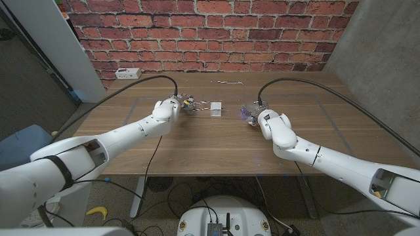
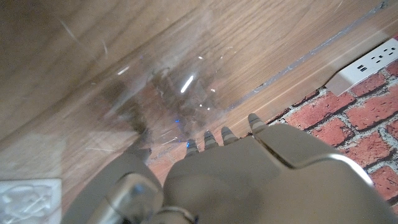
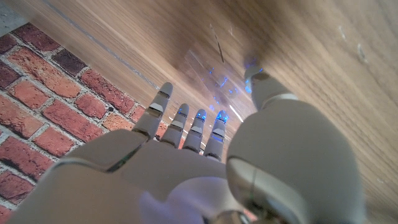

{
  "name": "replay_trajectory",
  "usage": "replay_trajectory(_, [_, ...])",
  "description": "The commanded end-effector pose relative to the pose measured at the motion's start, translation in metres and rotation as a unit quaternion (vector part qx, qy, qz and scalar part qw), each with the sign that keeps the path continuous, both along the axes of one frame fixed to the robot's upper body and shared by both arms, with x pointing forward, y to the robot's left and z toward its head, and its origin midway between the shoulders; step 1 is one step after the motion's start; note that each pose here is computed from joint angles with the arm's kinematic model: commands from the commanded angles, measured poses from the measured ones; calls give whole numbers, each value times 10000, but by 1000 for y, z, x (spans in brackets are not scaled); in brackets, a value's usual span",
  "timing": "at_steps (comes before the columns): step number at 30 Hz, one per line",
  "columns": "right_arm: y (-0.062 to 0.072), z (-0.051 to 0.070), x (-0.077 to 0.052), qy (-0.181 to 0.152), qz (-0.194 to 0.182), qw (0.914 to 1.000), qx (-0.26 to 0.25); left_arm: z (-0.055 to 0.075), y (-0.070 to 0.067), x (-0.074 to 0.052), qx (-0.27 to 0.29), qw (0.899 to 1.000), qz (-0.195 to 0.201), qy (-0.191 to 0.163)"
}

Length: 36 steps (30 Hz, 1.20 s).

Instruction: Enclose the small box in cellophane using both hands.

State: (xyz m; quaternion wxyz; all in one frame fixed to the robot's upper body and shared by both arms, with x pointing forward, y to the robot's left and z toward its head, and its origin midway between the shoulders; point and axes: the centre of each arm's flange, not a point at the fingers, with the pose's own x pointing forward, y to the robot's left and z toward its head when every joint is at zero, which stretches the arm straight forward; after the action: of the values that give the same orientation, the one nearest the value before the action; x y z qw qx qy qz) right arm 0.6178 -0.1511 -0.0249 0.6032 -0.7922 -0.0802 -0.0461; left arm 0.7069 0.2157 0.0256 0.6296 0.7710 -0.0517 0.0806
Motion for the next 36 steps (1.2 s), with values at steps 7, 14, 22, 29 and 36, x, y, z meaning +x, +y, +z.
replay_trajectory(7, [-7,-8,21,-604,97,9977,-283,1,2,-5,-98,9999,-80,26])
replay_trajectory(14, [-3,-2,28,-1326,547,9890,-349,1,3,-7,-122,9998,-122,55])
replay_trajectory(22, [3,14,34,-2017,1008,9724,-598,0,3,-9,-104,9999,-121,60])
replay_trajectory(29, [9,32,37,-2666,1371,9505,-816,0,5,-10,-107,9998,-122,72])
replay_trajectory(36, [13,51,37,-3142,1619,9295,-1056,-1,6,-11,-116,9999,-87,87])
